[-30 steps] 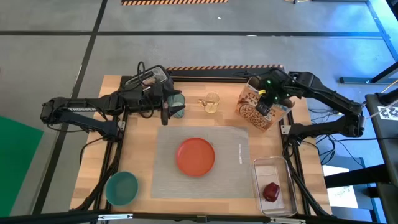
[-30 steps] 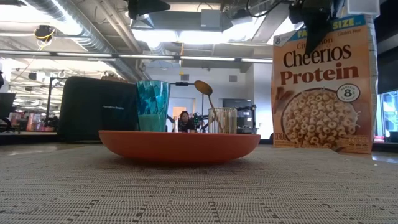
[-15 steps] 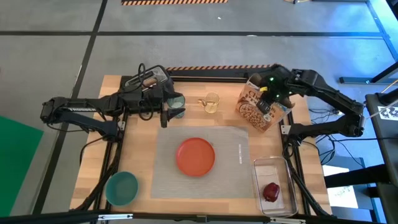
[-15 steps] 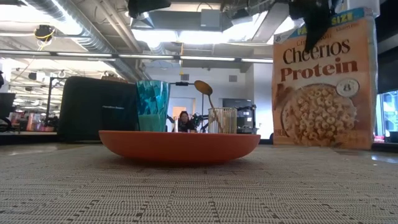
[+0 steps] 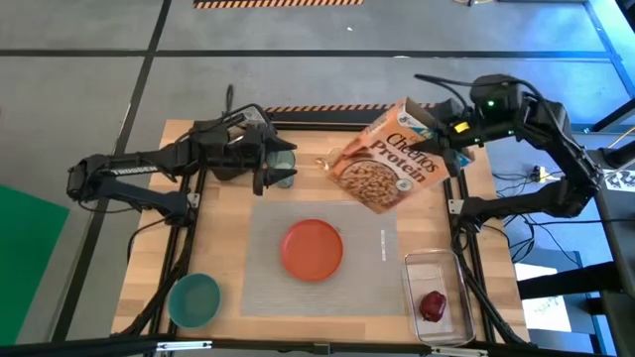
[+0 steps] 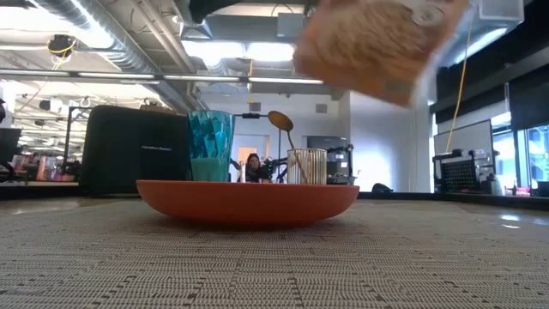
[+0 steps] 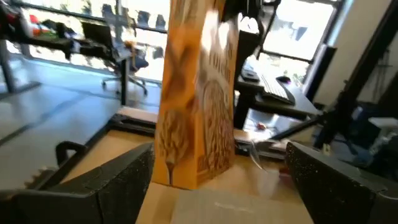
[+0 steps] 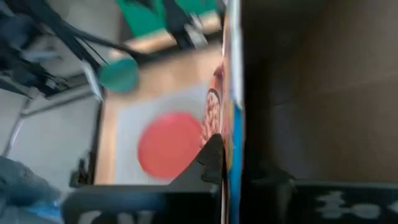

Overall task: Arrange a breakfast setting
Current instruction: Pour the cereal into the green bowl

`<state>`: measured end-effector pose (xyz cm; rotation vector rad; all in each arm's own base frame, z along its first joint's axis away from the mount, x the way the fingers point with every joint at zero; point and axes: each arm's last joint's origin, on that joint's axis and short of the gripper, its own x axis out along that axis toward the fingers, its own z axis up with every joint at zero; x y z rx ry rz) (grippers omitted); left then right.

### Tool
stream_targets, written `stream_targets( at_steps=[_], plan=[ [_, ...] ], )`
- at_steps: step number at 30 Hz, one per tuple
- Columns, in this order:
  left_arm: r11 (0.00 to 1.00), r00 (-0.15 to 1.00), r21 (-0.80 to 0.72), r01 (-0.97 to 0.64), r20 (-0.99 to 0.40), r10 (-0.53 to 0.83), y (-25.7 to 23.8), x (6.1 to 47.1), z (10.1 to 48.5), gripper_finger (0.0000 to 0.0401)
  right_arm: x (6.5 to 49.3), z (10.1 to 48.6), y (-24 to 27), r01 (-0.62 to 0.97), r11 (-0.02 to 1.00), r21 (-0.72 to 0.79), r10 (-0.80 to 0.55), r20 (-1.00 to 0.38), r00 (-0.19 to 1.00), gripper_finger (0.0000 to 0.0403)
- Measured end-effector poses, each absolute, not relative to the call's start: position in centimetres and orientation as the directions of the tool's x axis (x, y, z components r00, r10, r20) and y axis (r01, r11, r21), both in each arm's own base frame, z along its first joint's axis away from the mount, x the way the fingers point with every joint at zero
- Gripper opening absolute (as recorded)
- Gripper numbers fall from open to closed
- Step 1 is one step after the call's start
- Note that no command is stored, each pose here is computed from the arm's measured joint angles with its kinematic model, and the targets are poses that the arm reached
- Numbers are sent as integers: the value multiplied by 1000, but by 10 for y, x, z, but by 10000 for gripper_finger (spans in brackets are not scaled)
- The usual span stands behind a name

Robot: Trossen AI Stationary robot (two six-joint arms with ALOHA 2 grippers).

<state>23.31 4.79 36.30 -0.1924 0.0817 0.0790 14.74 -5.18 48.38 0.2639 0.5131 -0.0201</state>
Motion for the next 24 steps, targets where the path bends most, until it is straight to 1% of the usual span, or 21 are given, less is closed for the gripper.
stream_targets(
  at_steps=[4,6,9,13,14,19,22,24],
  plan=[
    [978,990,-203,-44,-142,15,53,254,372,385,163,495,-46,-41,986,159,98,-371,923,0],
    [978,987,-200,-53,-160,20,55,264,379,395,170,496,-43,-84,988,129,125,-354,927,0],
    [982,985,-183,-55,-169,24,58,275,391,398,180,492,-40,-124,987,102,153,-375,914,0],
    [982,987,-187,-18,-162,-12,60,287,407,398,192,488,-35,-137,989,59,149,-398,905,0],
    [981,983,-193,-9,-181,-27,60,290,408,399,194,488,-34,-139,989,43,144,-395,907,0],
    [976,952,-220,-4,-300,-63,55,307,398,397,200,494,-31,-148,989,-15,135,-334,933,0],
    [977,951,-214,0,-302,-66,51,310,397,396,201,498,-31,-150,988,-33,134,-292,947,0],
    [979,952,-200,-27,-304,-35,49,312,397,396,202,500,-32,-152,988,-42,135,-274,952,0]
  ],
)
